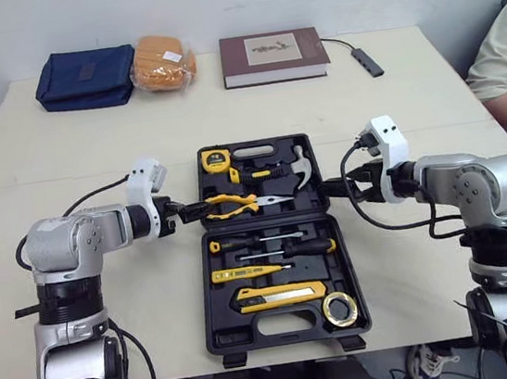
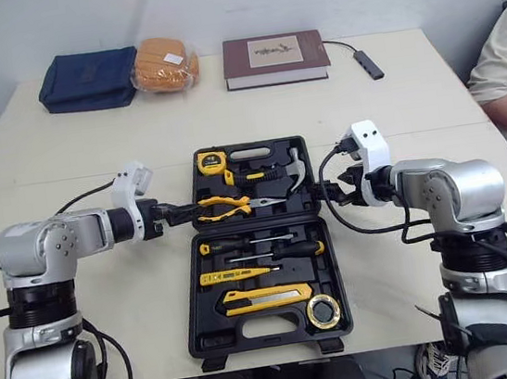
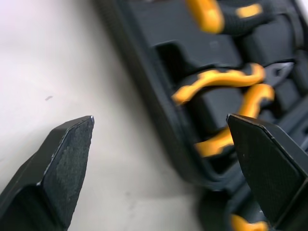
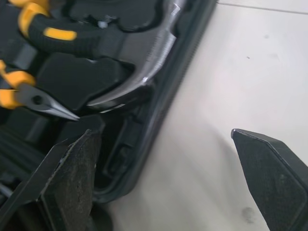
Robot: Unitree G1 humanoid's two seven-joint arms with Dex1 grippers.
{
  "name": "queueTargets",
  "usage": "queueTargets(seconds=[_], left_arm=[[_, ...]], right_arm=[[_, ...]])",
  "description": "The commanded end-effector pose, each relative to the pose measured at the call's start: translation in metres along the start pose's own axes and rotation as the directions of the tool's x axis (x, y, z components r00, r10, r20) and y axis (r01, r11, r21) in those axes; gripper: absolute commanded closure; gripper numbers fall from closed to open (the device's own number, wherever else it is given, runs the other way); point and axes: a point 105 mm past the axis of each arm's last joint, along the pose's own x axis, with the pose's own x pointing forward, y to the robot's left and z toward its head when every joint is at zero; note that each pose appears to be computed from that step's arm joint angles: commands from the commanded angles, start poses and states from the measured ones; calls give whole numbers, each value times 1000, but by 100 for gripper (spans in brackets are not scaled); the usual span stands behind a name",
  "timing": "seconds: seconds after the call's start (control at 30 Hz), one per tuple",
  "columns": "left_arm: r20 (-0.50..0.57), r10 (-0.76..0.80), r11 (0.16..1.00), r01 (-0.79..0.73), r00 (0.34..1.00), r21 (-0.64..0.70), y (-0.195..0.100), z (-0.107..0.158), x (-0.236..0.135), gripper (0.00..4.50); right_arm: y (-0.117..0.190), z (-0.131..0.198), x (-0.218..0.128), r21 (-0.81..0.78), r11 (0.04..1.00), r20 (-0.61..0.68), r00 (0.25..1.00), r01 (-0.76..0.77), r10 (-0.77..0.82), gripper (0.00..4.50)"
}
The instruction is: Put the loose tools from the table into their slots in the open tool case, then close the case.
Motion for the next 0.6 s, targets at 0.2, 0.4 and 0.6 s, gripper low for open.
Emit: queueTargets(seconds=[0.2,0.4,0.6], left_arm=[[1,33,999,-33,999,41,0,4,4,1],[-18,45,998,-44,999,54,-1,-2,8,0],[-30,55,996,-53,998,68,-2,-8,12,0]], right_arm=[[10,3,8,-36,999,-19,1000,-2,1,24],[18,1,14,-39,999,-32,999,-27,26,253],[17,0,18,-33,999,-41,999,-17,16,253]])
